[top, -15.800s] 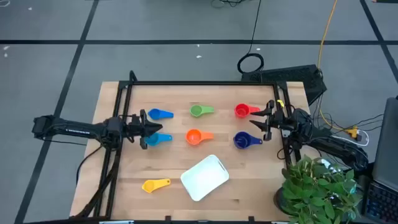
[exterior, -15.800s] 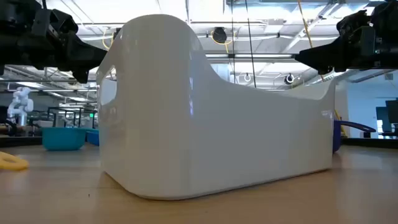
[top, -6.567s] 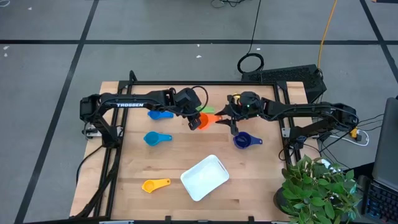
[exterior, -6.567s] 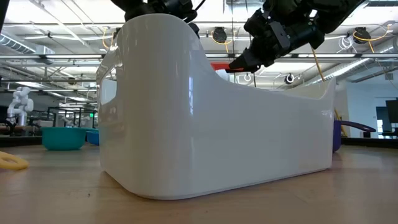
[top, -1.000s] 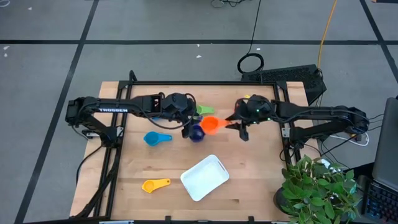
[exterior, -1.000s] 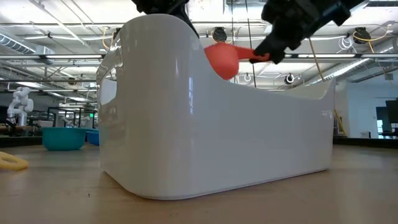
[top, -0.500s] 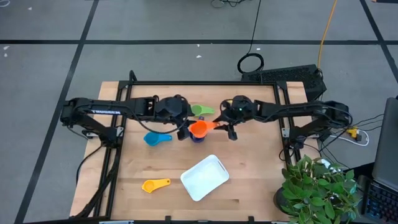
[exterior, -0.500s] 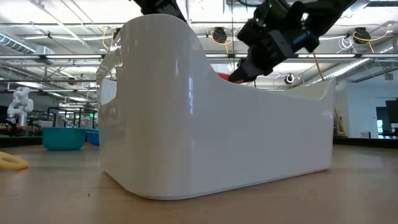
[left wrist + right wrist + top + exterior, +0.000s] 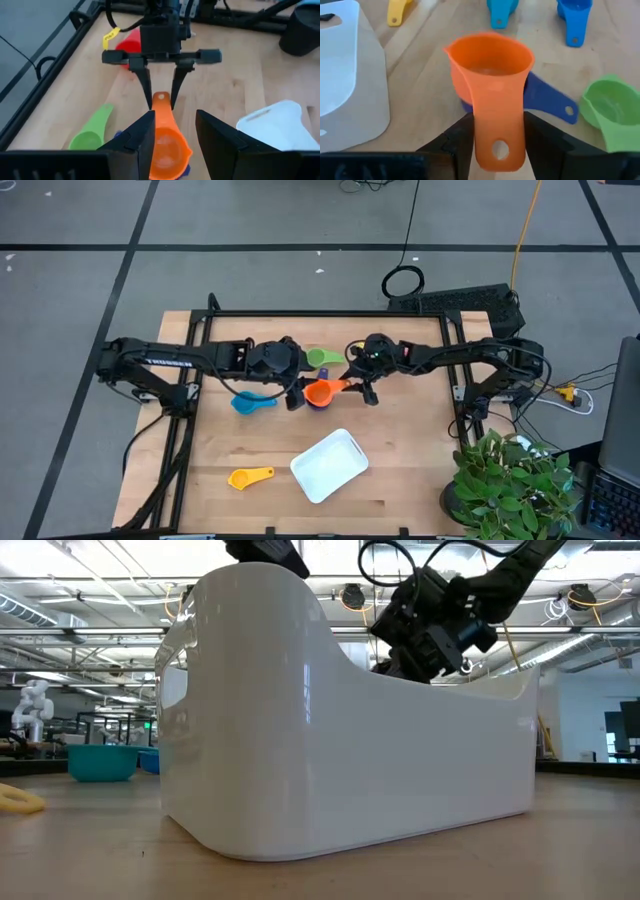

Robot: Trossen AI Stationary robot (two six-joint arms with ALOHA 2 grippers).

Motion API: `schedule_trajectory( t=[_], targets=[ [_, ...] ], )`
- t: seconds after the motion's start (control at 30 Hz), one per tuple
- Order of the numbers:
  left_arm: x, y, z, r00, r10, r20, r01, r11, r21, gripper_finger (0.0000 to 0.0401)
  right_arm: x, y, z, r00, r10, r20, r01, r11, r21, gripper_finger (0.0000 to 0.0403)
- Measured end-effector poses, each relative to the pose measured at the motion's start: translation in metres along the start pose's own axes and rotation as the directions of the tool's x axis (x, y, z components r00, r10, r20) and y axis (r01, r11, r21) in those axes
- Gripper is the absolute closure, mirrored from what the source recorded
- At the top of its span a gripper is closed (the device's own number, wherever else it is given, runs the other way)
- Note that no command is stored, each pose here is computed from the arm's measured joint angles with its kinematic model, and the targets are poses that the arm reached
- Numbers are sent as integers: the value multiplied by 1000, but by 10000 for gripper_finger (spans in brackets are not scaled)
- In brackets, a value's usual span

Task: Nest measuring cups in basket
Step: Stack the orange measuring cup on top of the dark blue measuring cup, then adjust the nested measuring cups

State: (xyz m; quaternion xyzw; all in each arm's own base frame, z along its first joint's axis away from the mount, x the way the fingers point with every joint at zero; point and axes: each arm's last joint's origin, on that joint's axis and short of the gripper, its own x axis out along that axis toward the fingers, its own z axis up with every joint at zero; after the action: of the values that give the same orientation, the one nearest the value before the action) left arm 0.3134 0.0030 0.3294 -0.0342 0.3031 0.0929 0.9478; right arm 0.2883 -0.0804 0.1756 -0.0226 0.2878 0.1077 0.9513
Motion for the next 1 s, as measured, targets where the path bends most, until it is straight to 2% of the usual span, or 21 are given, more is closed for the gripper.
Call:
schedule_trajectory(
  t=[0.13,0.5,0.67,0.77,0.87,0.93,1.0],
  targets=[
    [10,0,-15,1000,1,-7,-1,1000,-17,256,0,0,0,1000,-1,2,1,1000,-2,239],
    [27,3,-47,998,16,-57,-26,986,-163,256,-3,0,2,1000,-11,7,11,1000,-5,234],
    [36,12,-63,986,134,-104,-159,943,-293,256,-17,1,9,998,-64,7,64,998,-7,234],
    [44,17,-69,979,158,-128,-194,912,-362,256,-26,4,11,994,-106,-14,106,994,-11,234],
    [54,18,-77,970,167,-180,-224,899,-376,256,-32,6,12,993,-112,-33,112,994,-5,234],
    [64,16,-74,977,154,-145,-200,898,-393,256,-36,8,12,992,-114,-44,115,993,-1,234],
    [73,17,-81,972,151,-182,-212,898,-386,256,-38,8,12,989,-132,-60,133,991,2,234]
  ],
)
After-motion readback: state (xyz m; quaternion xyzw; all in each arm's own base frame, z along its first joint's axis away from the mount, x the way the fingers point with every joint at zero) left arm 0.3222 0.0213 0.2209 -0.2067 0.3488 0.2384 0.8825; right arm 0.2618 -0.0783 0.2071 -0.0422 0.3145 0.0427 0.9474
